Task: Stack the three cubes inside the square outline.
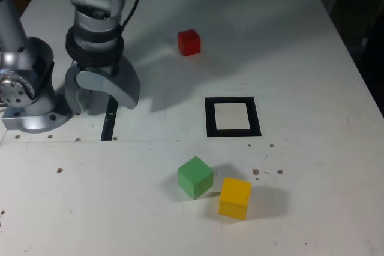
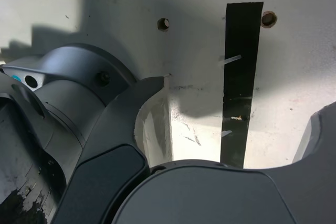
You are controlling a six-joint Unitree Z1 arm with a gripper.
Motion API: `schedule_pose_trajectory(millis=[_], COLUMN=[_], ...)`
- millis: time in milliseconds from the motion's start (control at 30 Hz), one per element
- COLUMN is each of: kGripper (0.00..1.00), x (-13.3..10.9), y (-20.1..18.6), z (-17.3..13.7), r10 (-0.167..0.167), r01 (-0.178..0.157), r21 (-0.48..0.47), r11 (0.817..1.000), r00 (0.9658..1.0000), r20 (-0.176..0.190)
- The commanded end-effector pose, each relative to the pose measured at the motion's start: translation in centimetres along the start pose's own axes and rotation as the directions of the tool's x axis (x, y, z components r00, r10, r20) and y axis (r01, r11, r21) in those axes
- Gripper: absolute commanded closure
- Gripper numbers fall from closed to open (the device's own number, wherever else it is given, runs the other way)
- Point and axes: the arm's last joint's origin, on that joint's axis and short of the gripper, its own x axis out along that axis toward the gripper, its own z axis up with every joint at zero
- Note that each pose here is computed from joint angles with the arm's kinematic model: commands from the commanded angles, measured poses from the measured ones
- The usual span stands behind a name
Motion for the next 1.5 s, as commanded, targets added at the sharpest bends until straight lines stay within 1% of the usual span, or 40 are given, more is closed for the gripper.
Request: schedule_pose_trajectory(millis=[0, 233, 333, 400, 467, 533, 600, 633, 700, 767, 833, 867, 900, 967, 1067, 1100, 1133, 1233, 1333, 1400, 1467], kGripper=[0.07, 0.06, 0.04, 0.04, 0.03, 0.03, 0.03, 0.03, 0.04, 0.04, 0.04, 0.04, 0.04, 0.04, 0.04, 0.05, 0.05, 0.05, 0.05, 0.05, 0.05], x=[-0.1, -0.1, -0.6, -1.5, -2.8, -4.9, -6.9, -7.9, -9.7, -11.3, -12.5, -13.0, -13.4, -13.9, -13.8, -13.5, -13.2, -12.1, -11.5, -11.2, -10.7], y=[0.0, 0.0, 0.1, 0.2, 0.6, 1.3, 2.2, 2.7, 3.7, 5.0, 6.4, 7.2, 8.0, 9.6, 11.7, 12.6, 13.2, 15.0, 16.3, 16.7, 16.9], z=[-0.2, -0.3, -0.4, -0.3, 0.0, 0.6, 1.0, 1.3, 1.8, 2.5, 3.4, 4.0, 4.7, 6.2, 9.0, 10.2, 11.0, 12.6, 13.0, 13.2, 13.7], r10=[-0.002, -0.007, -0.007, 0.0, 0.022, 0.06, 0.092, 0.103, 0.114, 0.115, 0.113, 0.112, 0.109, 0.103, 0.089, 0.082, 0.079, 0.078, 0.08, 0.074, 0.061], r01=[0.002, 0.007, 0.007, 0.0, -0.022, -0.059, -0.089, -0.097, -0.103, -0.097, -0.088, -0.083, -0.079, -0.071, -0.06, -0.057, -0.055, -0.056, -0.055, -0.049, -0.042], r21=[-0.001, 0.001, -0.001, -0.008, -0.02, -0.042, -0.065, -0.08, -0.112, -0.146, -0.179, -0.193, -0.207, -0.232, -0.262, -0.274, -0.284, -0.319, -0.35, -0.358, -0.358], r11=[1.0, 1.0, 1.0, 1.0, 1.0, 0.997, 0.994, 0.992, 0.988, 0.984, 0.98, 0.978, 0.975, 0.97, 0.963, 0.96, 0.957, 0.946, 0.935, 0.932, 0.933], r00=[1.0, 1.0, 1.0, 1.0, 0.9996, 0.9977, 0.9943, 0.9925, 0.9888, 0.9858, 0.9838, 0.9835, 0.984, 0.9863, 0.9911, 0.993, 0.9941, 0.9953, 0.9951, 0.9957, 0.9972], r20=[0.007, 0.006, 0.005, 0.006, 0.015, 0.032, 0.054, 0.066, 0.096, 0.122, 0.139, 0.142, 0.141, 0.129, 0.099, 0.084, 0.074, 0.058, 0.059, 0.056, 0.043])
